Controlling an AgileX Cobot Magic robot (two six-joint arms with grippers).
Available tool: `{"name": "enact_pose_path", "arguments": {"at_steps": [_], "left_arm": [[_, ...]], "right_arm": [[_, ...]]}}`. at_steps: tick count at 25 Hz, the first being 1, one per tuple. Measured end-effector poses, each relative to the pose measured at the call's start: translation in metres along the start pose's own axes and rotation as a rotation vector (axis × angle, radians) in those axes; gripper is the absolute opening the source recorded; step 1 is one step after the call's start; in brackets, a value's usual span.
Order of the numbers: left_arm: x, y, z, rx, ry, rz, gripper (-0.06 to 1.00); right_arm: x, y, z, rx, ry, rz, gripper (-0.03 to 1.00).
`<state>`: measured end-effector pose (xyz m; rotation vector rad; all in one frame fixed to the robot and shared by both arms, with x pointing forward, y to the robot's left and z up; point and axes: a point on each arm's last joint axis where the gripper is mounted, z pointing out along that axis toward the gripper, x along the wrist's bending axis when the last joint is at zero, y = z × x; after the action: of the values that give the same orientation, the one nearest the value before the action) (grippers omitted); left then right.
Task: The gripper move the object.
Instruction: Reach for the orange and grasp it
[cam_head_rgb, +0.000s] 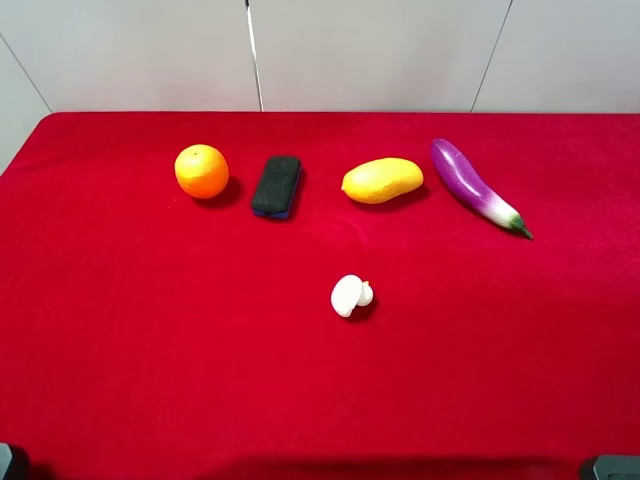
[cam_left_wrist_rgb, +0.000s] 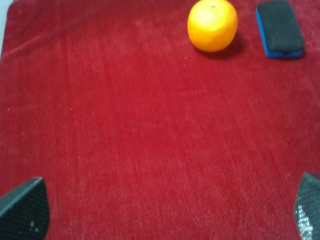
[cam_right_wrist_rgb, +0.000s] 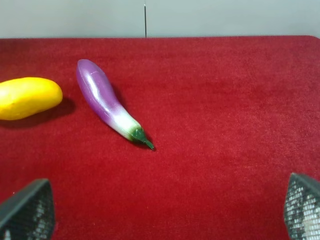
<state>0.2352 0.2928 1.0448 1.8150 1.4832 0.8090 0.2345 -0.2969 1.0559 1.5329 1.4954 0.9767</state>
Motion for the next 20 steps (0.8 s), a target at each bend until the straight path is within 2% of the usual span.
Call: {"name": "enact_pose_path", "arguments": {"at_steps": [9,20], "left_arm": [[0.007,0.042,0.009,0.140,-0.026,-0.019,0.97],[0.015,0.089,0.040,0.314,-0.066,-0.045,0.97]], "right_arm": [[0.000,0.000,0.000,0.000,0.000,0.000,0.69],[0.000,0.000,0.000,0.000,0.000,0.000,0.69]]}}
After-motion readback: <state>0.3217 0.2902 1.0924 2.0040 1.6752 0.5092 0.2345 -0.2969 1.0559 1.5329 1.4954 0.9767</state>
